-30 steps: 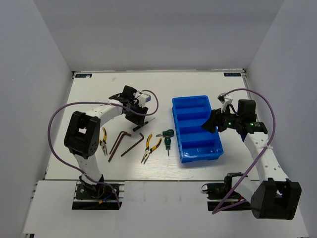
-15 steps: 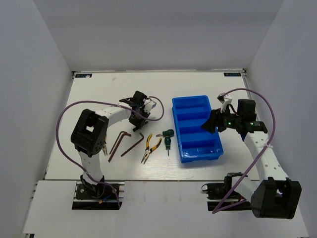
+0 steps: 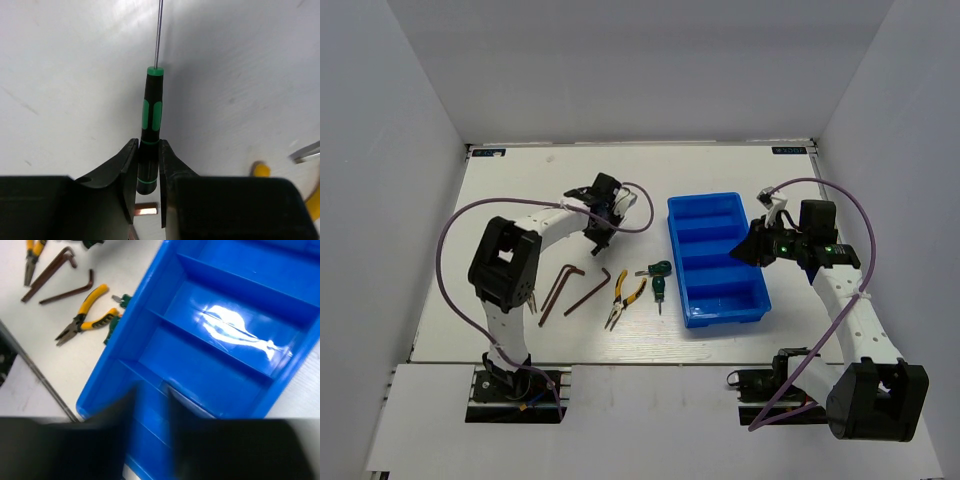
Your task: Sort the tools into containers
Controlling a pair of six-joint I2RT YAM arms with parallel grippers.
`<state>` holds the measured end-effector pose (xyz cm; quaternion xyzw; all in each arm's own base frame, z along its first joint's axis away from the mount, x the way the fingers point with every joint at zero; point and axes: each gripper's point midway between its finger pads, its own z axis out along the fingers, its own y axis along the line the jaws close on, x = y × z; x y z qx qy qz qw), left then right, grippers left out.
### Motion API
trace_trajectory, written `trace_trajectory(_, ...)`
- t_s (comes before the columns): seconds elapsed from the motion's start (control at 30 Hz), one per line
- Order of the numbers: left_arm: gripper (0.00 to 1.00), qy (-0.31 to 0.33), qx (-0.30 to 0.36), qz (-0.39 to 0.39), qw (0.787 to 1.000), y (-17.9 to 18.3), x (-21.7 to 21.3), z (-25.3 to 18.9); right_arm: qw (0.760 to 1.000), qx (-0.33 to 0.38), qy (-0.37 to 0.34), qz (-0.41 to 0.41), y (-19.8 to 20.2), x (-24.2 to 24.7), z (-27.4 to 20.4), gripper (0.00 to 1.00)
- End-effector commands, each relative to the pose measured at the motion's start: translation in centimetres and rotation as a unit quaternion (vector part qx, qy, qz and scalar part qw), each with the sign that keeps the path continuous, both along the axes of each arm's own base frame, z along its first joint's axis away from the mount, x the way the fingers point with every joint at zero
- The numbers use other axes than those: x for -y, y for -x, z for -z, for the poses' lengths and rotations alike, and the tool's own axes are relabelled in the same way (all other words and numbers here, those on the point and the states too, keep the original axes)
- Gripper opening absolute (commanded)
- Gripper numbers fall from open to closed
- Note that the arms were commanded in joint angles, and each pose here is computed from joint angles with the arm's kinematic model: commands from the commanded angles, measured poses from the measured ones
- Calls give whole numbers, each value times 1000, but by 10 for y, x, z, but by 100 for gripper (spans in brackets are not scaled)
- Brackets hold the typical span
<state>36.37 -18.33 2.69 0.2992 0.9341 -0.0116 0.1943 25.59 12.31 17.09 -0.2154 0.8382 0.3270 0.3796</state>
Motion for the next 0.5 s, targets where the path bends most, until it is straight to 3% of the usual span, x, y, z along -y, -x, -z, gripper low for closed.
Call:
trace_trajectory(0.0, 0, 104, 117, 13, 987, -43, 42, -88, 998, 24, -29, -48, 6, -13, -18, 9)
trace_trajectory(0.03, 0, 133, 150, 35, 979, -53, 59, -111, 998, 24, -30, -50, 6, -13, -18, 0)
trace_trajectory(0.2, 0, 252, 213, 163, 930, -52, 131, -178, 999, 45, 16, -18, -4, 1, -11, 0)
trace_trajectory(0.3, 0, 297, 257, 220, 893, -49, 162, -212, 997, 64, 49, 8, -11, 12, -11, 9)
trace_trajectory(0.33, 0, 303, 263, 236, 885, -46, 174, -213, 996, 68, 54, 13, -13, 15, -10, 19)
trace_trajectory(0.37, 0, 311, 282, 255, 871, -47, 184, -223, 996, 69, 54, 12, -12, 14, -11, 19)
trace_trajectory(0.47, 0, 322, 295, 298, 849, -51, 217, -238, 996, 72, 56, 9, -13, 14, -11, 31)
